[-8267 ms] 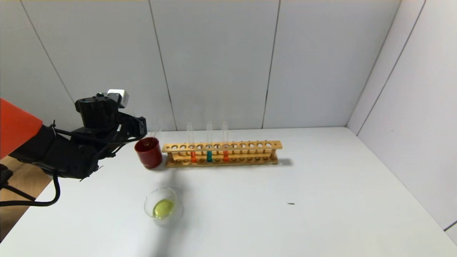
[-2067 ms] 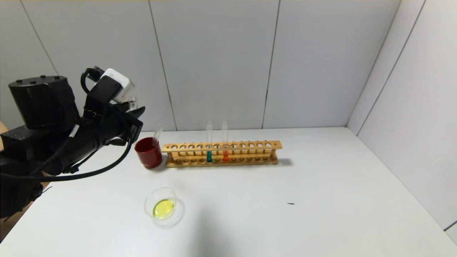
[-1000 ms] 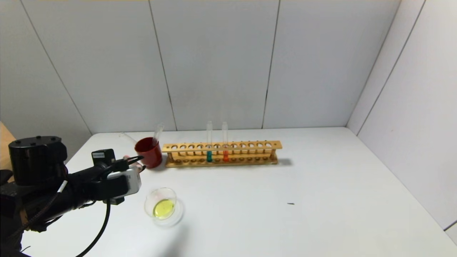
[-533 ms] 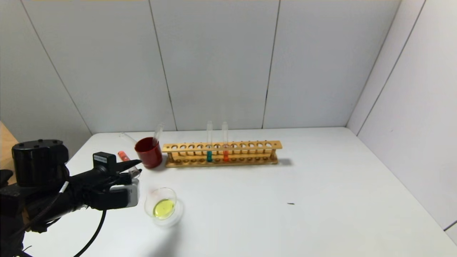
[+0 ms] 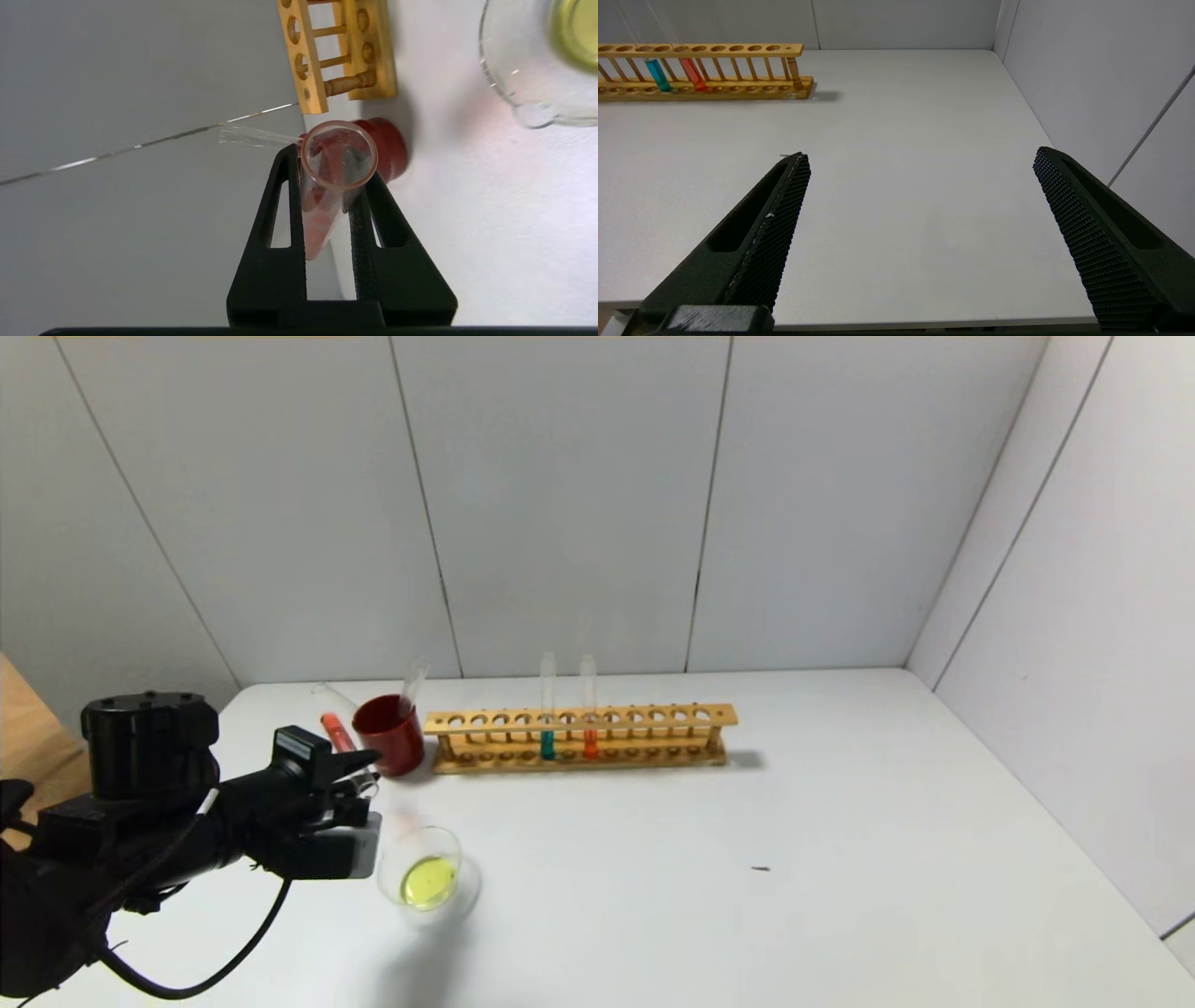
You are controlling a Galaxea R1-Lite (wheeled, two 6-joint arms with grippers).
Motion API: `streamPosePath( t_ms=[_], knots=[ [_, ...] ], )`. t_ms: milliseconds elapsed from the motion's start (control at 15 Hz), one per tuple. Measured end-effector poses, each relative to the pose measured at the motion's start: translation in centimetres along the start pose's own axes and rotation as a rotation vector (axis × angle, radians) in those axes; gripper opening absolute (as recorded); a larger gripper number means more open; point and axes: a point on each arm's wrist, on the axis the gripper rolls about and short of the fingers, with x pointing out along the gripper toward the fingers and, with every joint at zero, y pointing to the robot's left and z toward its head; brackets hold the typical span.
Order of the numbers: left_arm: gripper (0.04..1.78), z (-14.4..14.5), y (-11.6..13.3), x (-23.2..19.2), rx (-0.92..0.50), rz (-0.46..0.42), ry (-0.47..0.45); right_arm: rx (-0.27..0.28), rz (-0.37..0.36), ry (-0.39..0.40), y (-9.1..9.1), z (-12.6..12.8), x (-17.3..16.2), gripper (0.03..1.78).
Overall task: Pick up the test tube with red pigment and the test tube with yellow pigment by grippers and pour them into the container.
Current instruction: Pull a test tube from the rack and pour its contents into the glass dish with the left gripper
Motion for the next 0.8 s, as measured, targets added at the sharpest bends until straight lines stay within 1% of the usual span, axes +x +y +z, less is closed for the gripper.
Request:
streamPosePath(
  t_ms=[200,667,800],
  knots=[
    [0.32,-0.4,-0.1,0.9,0.050,-0.011,-0.003,0.000,0.000,0.000,0.0,0.0,0.0,1.75],
    [0.32,-0.5,-0.2,1.3,0.138,-0.022,-0.007,0.000,0.000,0.000,0.0,0.0,0.0,1.75],
    [0.32,-0.7,-0.1,1.7,0.185,-0.020,-0.008,0.000,0.000,0.000,0.0,0.0,0.0,1.75]
  ],
)
